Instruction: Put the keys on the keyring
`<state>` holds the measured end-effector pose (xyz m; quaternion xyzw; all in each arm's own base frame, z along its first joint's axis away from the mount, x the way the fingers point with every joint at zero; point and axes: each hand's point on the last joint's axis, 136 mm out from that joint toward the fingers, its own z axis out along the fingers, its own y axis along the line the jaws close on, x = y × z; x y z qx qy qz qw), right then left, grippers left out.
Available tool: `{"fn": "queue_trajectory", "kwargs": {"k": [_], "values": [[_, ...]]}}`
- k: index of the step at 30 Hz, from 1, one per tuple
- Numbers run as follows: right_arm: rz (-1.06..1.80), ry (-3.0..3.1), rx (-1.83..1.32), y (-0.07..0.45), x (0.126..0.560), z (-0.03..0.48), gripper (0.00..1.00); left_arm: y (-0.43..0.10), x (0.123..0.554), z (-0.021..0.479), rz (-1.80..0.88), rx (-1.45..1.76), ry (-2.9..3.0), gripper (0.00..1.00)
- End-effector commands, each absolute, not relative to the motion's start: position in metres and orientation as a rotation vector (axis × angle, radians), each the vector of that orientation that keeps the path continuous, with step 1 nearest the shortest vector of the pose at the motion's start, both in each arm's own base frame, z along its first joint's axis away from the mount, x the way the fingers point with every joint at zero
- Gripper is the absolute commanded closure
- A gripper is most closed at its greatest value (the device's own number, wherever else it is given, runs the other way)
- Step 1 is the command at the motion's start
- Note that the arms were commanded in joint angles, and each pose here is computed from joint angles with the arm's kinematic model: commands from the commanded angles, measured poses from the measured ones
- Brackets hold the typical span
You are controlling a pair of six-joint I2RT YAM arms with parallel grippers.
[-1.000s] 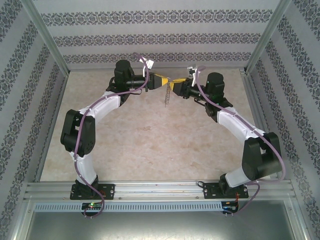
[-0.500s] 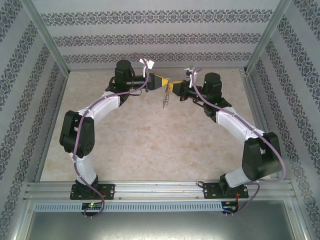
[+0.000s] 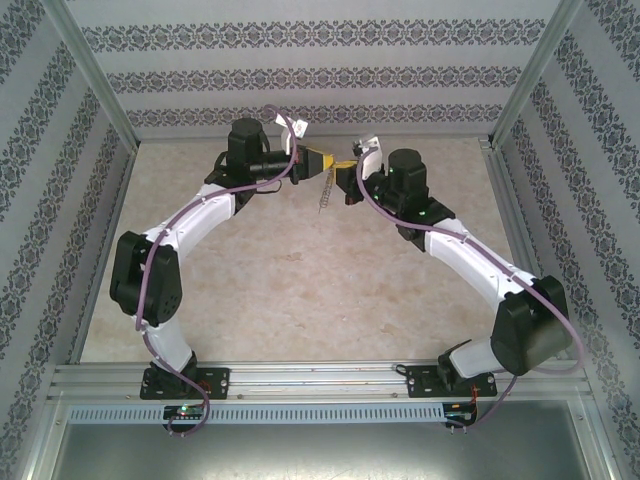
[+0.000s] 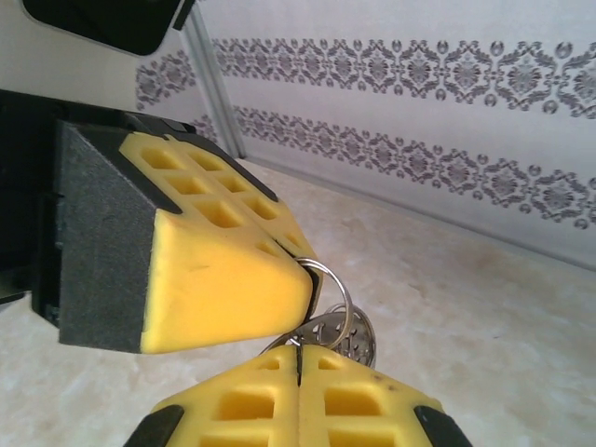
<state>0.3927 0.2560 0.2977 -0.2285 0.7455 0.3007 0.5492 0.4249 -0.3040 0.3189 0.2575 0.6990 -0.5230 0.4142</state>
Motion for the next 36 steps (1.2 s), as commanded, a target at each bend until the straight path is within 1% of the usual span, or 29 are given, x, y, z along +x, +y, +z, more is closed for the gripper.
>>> {"fn": "queue_trajectory", "kwargs": {"k": [1,4,6,8,10,12,17,21,22,23,24,26,27,30,36], "values": [[0.586,1.792,-0.522,0.251,0.396,0.299,1.0,-0.306,0.413,0.35,-1.256,0.689,1.659,1.0],[0.579,1.794,-0.51,0.253,0.398,0.302,1.0,-0.309,0.411,0.351,-1.259,0.696,1.656,1.0],[0.622,1.776,-0.529,0.261,0.396,0.307,1.0,-0.312,0.409,0.35,-1.261,0.701,1.656,1.0],[0.705,1.73,-0.618,0.278,0.384,0.315,1.0,-0.315,0.408,0.35,-1.263,0.707,1.655,1.0],[0.81,1.659,-0.755,0.298,0.36,0.322,1.0,-0.317,0.408,0.349,-1.261,0.709,1.657,1.0],[0.857,1.633,-0.803,0.304,0.35,0.325,1.0,-0.318,0.408,0.347,-1.261,0.706,1.661,1.0],[0.837,1.679,-0.75,0.288,0.362,0.316,1.0,-0.318,0.409,0.344,-1.257,0.7,1.665,1.0],[0.862,1.682,-0.668,0.269,0.367,0.319,1.0,-0.318,0.41,0.345,-1.252,0.698,1.659,1.0],[0.868,1.682,-0.647,0.263,0.369,0.319,0.98,-0.318,0.41,0.344,-1.249,0.696,1.659,1.0],[0.878,1.682,-0.626,0.258,0.369,0.32,0.86,-0.318,0.411,0.344,-1.246,0.692,1.658,1.0],[0.886,1.679,-0.607,0.253,0.37,0.322,0.79,-0.318,0.411,0.344,-1.244,0.692,1.656,1.0],[0.901,1.669,-0.568,0.241,0.369,0.327,0.64,-0.318,0.412,0.343,-1.243,0.69,1.655,1.0],[0.905,1.663,-0.551,0.237,0.368,0.329,0.61,-0.318,0.413,0.343,-1.242,0.691,1.652,1.0],[0.909,1.646,-0.513,0.222,0.365,0.335,0.57,-0.319,0.413,0.342,-1.247,0.699,1.648,1.0],[0.915,1.613,-0.444,0.198,0.363,0.35,0.55,-0.32,0.407,0.347,-1.252,0.746,1.608,1.0]]}}
